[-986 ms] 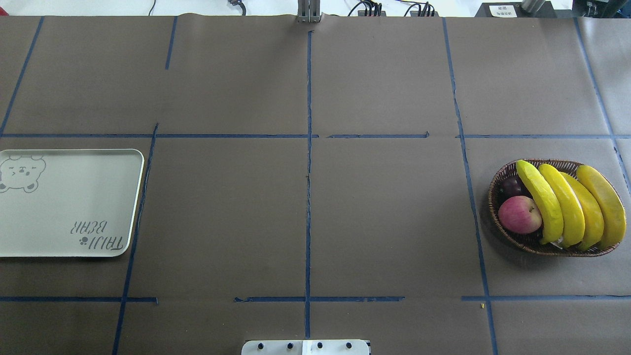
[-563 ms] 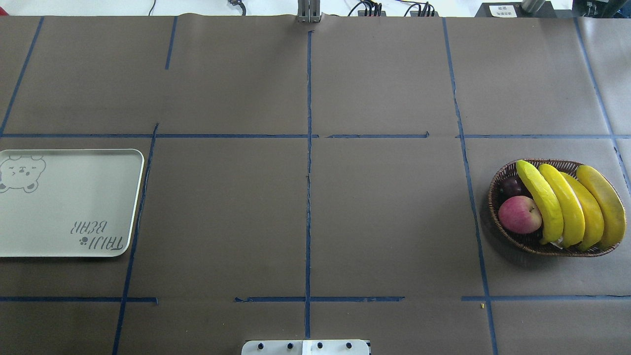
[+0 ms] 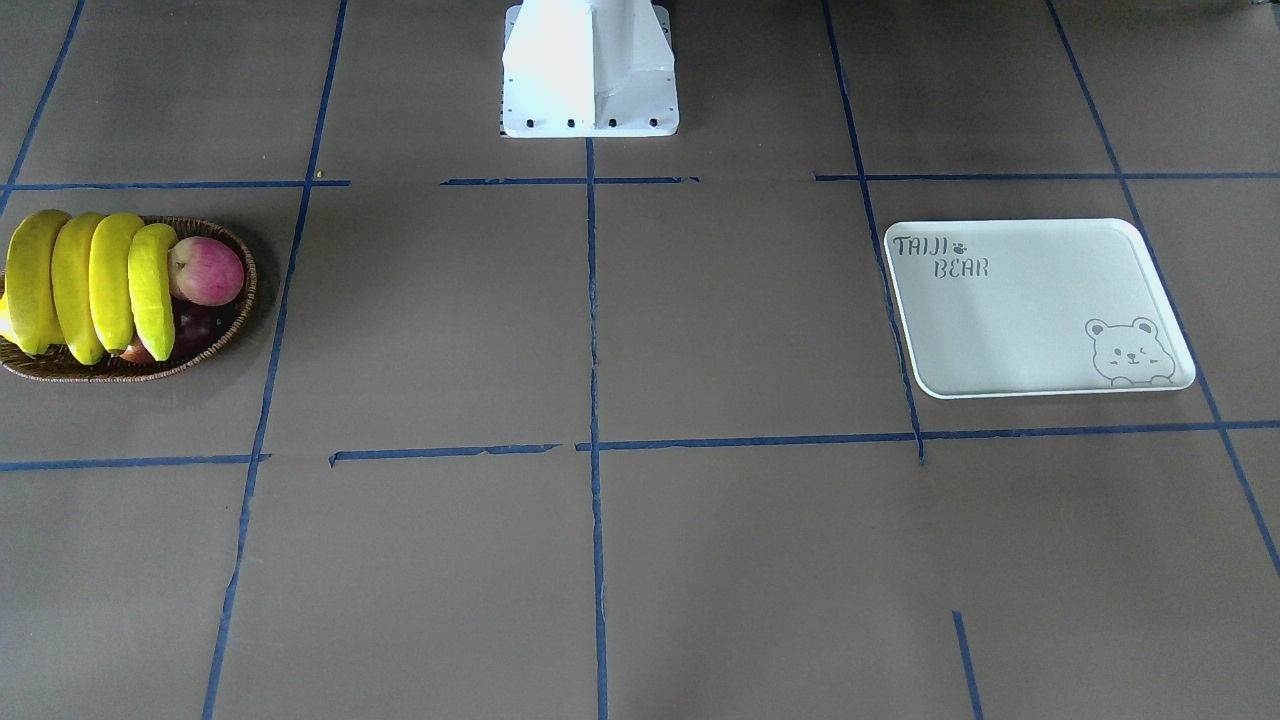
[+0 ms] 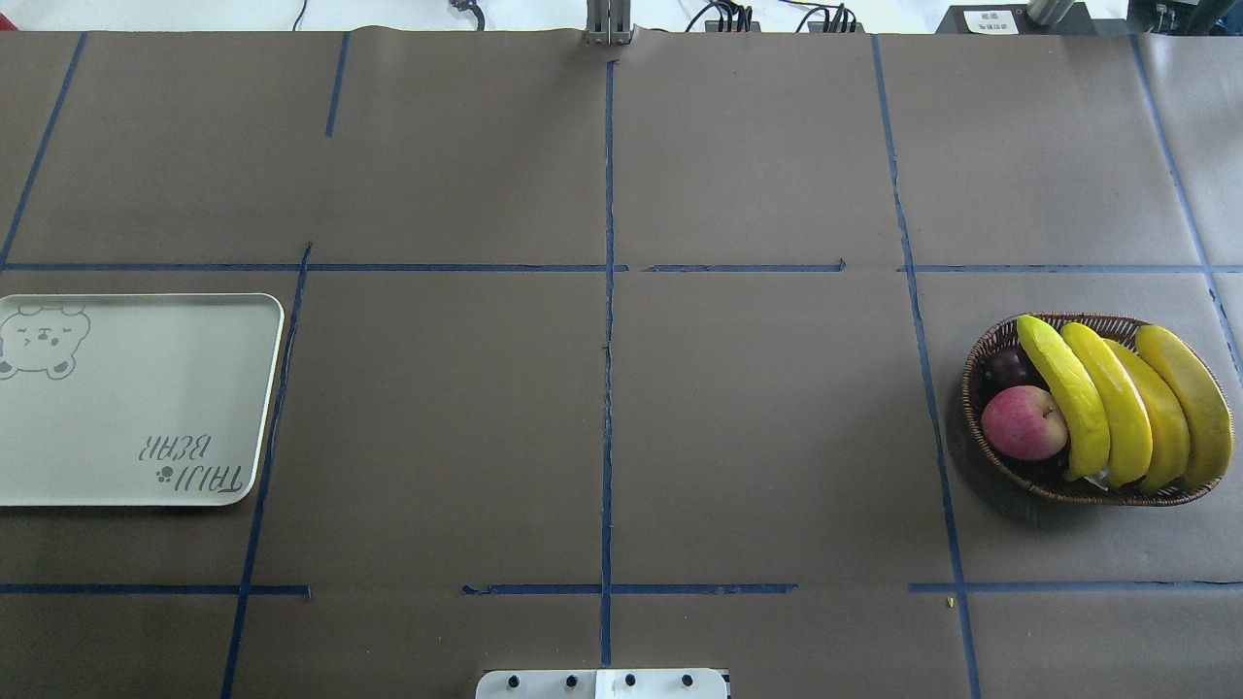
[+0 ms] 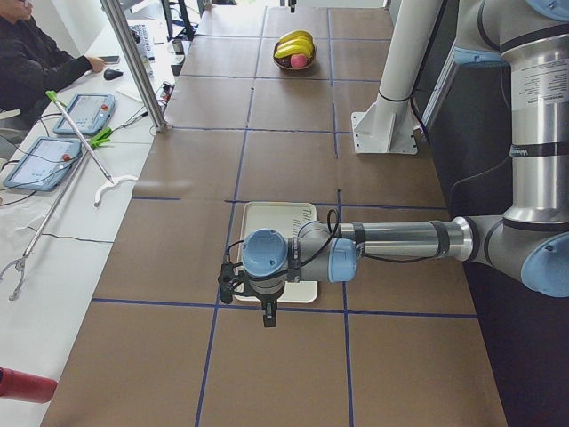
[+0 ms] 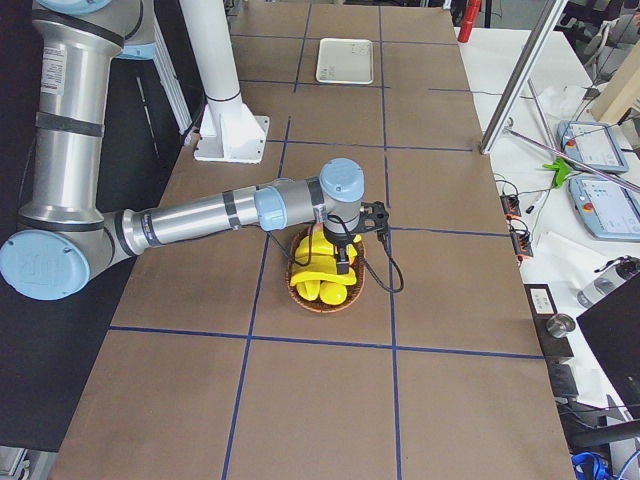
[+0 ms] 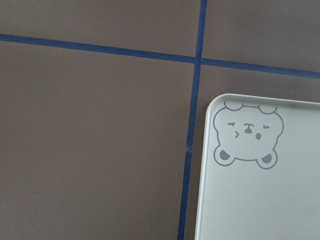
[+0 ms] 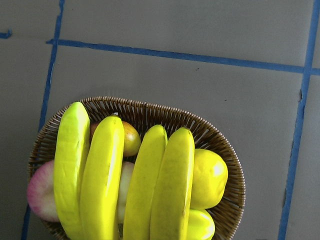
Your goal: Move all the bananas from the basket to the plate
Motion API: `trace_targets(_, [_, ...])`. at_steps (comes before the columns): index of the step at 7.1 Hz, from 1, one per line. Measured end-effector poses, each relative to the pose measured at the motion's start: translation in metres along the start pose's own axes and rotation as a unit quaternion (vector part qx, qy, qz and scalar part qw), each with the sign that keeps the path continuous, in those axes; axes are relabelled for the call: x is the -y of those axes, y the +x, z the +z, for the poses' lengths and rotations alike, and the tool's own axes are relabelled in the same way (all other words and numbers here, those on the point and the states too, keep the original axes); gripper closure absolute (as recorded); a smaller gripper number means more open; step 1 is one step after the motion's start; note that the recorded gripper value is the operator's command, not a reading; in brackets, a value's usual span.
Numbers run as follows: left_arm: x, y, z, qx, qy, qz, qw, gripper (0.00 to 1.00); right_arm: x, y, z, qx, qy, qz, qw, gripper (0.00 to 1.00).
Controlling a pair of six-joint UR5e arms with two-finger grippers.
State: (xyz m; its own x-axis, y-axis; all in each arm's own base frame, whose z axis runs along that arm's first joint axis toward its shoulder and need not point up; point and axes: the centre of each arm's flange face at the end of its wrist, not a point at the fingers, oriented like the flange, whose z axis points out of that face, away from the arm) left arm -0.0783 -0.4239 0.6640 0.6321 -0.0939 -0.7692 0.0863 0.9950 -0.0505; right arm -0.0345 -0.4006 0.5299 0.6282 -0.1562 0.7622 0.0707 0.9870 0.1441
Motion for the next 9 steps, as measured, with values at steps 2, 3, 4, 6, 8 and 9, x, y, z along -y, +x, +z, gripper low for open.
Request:
trace_targets(2, [-0.002,0.0,-0.001,0.0,0.006,0.004,1.0,0.0,-0.029,-0.008,0.026,-0.011,0.006,-0.001,0.9999,0.26])
trace_targets(3, [-0.001,0.0,-0.001,0.0,0.008,0.005,1.0,0.0,-0.032,-0.014,0.037,-0.018,0.003,-0.008,0.9998,0.25])
trace_targets(4, [-0.002,0.0,-0.002,0.0,0.009,0.006,0.9999,0.0,-0.033,-0.021,0.048,-0.028,-0.003,-0.02,0.9994,0.24])
trace_targets(6, [-0.001,0.0,-0.002,-0.001,0.01,0.007,0.9999,0.0,-0.034,-0.024,0.067,-0.041,-0.017,-0.032,0.9985,0.23])
trace_targets(8, [-0.001,0.001,-0.002,-0.001,0.01,0.008,0.9999,0.0,-0.035,-0.018,0.079,-0.046,-0.027,-0.03,0.9981,0.23])
trace_targets(9, [-0.001,0.002,-0.003,-0.001,0.011,0.009,0.9999,0.0,-0.035,-0.016,0.081,-0.047,-0.03,-0.029,0.998,0.23])
